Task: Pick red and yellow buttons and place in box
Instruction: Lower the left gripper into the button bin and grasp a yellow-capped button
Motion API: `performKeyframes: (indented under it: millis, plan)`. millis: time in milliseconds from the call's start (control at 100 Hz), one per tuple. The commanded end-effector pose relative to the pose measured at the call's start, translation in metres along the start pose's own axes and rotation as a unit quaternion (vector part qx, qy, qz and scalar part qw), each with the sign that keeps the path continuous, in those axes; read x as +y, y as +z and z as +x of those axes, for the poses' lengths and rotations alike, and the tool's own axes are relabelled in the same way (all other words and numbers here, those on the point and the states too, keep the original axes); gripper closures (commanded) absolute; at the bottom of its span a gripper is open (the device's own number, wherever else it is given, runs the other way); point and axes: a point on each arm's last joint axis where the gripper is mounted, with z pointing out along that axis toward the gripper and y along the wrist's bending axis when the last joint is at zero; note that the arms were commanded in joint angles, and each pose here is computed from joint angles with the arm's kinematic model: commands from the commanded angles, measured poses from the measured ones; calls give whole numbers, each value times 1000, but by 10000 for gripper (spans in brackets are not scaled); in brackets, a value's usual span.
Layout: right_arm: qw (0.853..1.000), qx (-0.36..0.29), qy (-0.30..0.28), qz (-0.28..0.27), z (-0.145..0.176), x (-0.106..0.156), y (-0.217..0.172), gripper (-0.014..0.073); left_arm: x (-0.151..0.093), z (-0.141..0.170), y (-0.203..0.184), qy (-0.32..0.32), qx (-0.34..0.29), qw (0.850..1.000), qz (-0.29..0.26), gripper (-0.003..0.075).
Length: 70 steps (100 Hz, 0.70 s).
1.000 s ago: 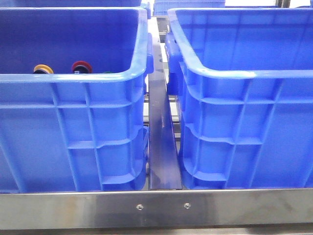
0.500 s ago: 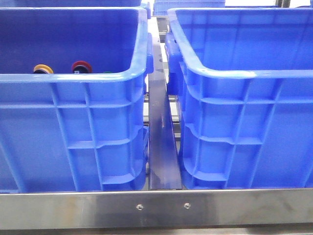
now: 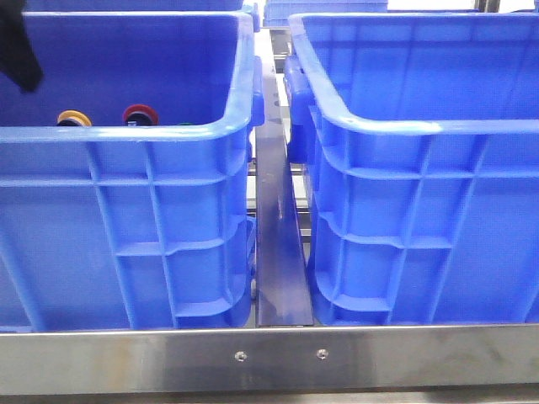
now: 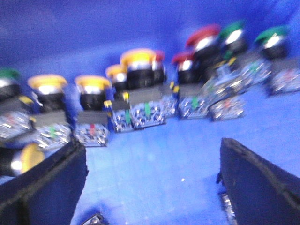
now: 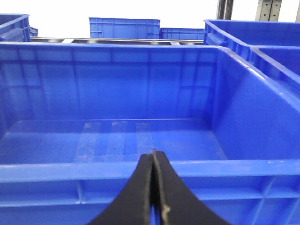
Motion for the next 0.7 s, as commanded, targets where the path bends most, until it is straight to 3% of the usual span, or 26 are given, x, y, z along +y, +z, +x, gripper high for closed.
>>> performKeyframes:
  millis: [0, 690]
  plan:
    - [998, -62, -6, -1, -16, 0, -3, 654, -4, -21, 4, -4, -20, 1000, 6, 174]
    - [998, -62, -6, -1, -16, 0, -3, 654, 0, -45, 90, -13, 14, 1000, 2, 174]
